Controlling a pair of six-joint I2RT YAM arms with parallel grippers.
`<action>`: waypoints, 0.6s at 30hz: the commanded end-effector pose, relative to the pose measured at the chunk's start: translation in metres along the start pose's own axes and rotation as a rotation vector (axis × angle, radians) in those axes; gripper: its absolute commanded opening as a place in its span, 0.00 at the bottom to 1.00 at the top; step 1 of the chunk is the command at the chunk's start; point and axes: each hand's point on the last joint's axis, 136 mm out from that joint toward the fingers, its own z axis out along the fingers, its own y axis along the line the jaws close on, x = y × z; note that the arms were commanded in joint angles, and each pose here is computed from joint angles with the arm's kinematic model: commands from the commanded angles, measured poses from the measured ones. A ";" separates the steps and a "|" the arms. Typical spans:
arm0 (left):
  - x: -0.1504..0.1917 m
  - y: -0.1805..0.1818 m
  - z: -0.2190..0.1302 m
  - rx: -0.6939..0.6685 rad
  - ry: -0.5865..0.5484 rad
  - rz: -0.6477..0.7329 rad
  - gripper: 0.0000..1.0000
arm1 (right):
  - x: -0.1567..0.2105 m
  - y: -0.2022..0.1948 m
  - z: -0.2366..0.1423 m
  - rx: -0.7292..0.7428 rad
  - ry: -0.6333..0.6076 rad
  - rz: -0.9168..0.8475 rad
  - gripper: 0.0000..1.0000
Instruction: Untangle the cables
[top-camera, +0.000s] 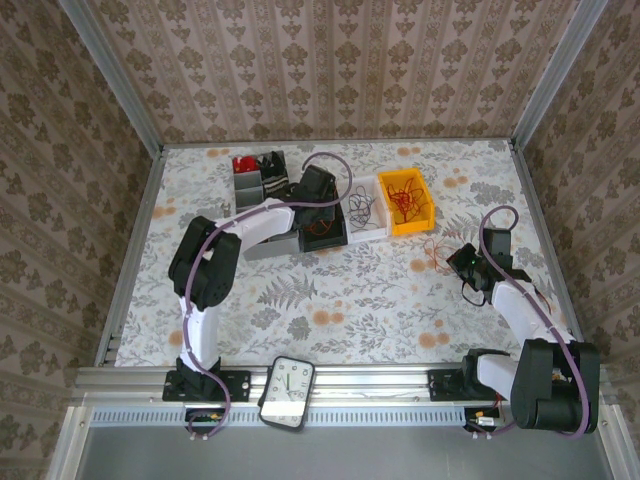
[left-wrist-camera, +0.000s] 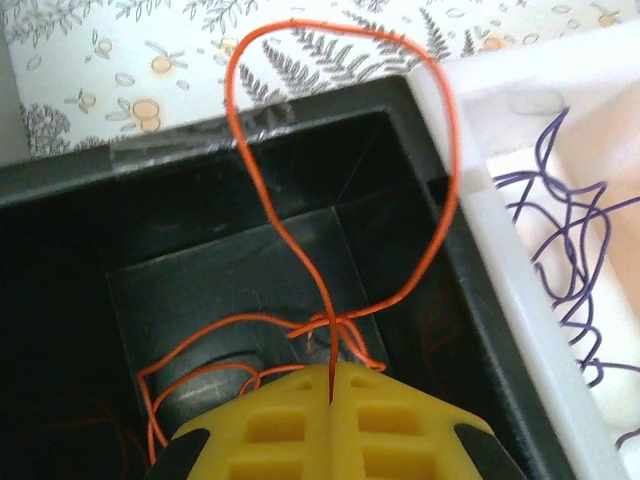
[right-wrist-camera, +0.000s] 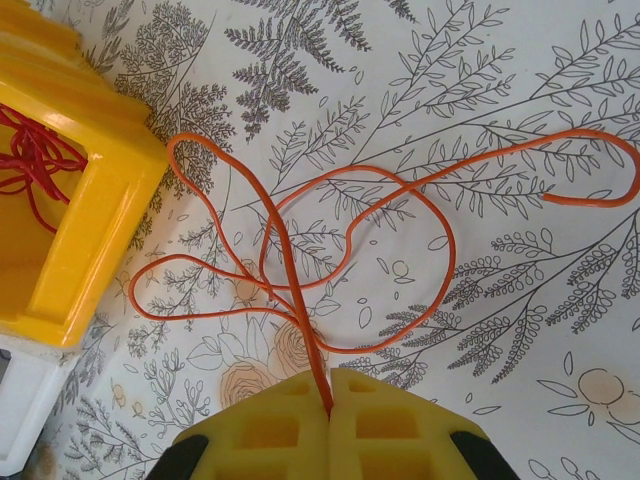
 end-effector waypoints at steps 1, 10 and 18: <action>0.015 -0.001 -0.007 0.018 0.055 -0.038 0.00 | 0.003 0.003 -0.003 -0.005 0.016 -0.018 0.02; 0.029 0.009 -0.041 0.010 0.067 -0.010 0.00 | 0.005 0.000 -0.002 -0.001 0.021 -0.021 0.02; 0.028 0.009 -0.044 0.005 0.067 -0.007 0.00 | 0.004 0.003 -0.002 -0.012 0.017 -0.017 0.02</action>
